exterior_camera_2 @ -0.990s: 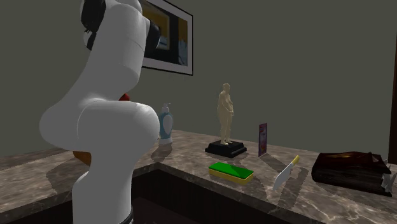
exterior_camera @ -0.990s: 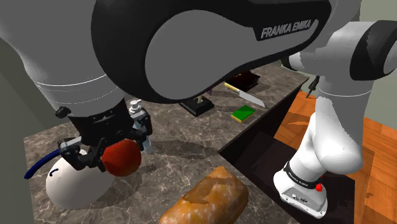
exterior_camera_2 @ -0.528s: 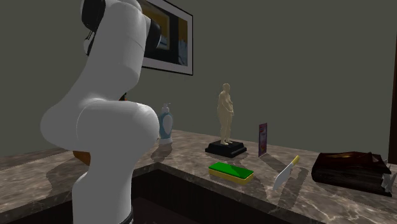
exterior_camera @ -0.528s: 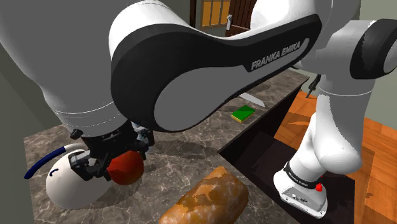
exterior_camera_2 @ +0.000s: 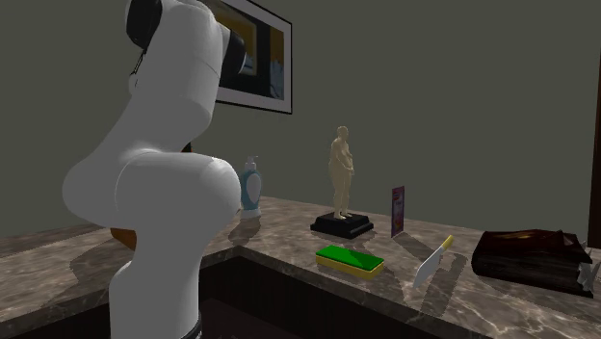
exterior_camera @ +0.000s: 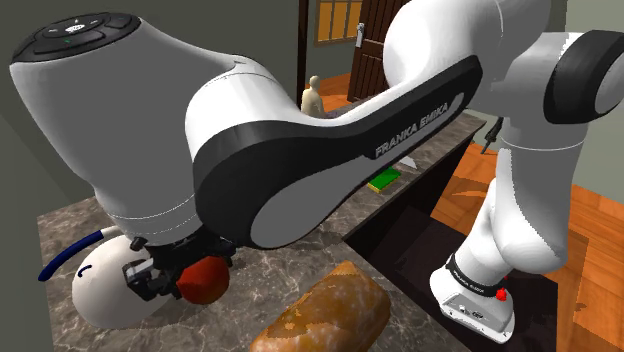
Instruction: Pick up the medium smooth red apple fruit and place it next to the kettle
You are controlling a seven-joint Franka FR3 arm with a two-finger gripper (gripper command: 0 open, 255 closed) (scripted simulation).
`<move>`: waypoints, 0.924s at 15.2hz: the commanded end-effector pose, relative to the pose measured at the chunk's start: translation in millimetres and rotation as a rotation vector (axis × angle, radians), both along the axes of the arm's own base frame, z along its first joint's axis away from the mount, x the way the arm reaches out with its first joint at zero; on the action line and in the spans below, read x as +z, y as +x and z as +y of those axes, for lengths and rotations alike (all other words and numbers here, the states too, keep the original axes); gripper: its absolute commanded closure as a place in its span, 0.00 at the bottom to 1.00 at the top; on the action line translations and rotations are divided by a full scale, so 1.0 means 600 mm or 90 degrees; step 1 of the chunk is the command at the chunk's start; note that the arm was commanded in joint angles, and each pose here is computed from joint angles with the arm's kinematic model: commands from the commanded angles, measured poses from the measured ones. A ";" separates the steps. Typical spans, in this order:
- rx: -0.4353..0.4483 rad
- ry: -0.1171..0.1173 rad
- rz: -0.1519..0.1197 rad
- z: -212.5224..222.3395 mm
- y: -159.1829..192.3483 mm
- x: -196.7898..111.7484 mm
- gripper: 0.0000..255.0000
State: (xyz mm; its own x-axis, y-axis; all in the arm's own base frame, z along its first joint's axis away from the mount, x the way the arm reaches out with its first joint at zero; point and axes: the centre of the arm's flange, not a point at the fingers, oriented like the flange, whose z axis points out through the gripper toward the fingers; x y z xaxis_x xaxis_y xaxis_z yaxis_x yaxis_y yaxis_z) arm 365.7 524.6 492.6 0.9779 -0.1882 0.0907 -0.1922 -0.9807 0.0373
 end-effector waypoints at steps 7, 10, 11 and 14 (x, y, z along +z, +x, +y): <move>0.000 0.000 0.000 -0.001 -0.002 -0.071 1.00; 0.000 0.000 0.000 -0.001 -0.002 -0.097 1.00; 0.000 0.000 0.000 -0.001 -0.002 -0.106 1.00; 0.000 0.000 0.000 -0.001 -0.002 -0.133 1.00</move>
